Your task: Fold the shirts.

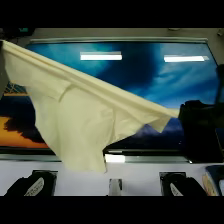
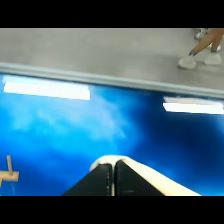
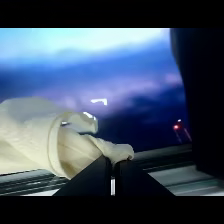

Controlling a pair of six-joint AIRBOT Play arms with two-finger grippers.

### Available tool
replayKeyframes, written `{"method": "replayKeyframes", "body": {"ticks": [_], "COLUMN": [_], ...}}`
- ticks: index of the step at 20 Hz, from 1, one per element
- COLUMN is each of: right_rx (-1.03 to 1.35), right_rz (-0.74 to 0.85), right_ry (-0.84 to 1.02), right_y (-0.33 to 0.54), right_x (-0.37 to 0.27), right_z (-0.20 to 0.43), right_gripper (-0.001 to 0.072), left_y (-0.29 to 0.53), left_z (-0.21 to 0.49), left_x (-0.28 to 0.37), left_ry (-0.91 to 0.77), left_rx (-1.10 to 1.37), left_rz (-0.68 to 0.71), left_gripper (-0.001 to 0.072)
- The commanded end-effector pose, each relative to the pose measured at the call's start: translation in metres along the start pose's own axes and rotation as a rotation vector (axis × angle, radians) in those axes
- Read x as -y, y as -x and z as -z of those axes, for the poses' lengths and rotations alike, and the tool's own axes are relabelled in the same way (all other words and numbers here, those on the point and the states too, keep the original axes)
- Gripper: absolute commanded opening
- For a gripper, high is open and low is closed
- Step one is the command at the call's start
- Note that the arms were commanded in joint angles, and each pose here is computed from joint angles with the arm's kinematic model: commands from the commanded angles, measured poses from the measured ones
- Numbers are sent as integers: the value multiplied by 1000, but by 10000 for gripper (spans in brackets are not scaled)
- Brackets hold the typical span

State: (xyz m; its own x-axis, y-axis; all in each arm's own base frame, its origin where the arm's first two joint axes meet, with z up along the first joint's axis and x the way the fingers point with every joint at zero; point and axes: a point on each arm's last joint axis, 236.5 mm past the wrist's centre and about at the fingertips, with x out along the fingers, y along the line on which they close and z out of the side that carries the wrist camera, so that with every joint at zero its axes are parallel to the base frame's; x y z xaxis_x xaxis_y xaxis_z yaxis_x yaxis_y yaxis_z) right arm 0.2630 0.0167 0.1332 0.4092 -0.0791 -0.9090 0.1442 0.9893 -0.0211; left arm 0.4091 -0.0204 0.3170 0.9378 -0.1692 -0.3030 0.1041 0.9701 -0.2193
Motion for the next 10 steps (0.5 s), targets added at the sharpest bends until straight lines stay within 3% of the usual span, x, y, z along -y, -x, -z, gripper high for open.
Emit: {"method": "replayKeyframes", "body": {"ticks": [1,6,10], "right_rx": [-38,110,115], "right_rz": [-81,-159,-174], "right_ry": [-93,-222,-275], "right_y": [-106,-171,-197], "right_x": [-40,-80,-91], "right_z": [1,-76,-91], "right_gripper": [27,27,27], "left_y": [-85,-143,-154], "left_z": [74,111,161], "left_x": [-41,-54,-53], "left_ry": [79,211,231], "left_rx": [-156,-204,-369], "left_rz": [-51,-38,-24], "left_gripper": [33,33,34]}}
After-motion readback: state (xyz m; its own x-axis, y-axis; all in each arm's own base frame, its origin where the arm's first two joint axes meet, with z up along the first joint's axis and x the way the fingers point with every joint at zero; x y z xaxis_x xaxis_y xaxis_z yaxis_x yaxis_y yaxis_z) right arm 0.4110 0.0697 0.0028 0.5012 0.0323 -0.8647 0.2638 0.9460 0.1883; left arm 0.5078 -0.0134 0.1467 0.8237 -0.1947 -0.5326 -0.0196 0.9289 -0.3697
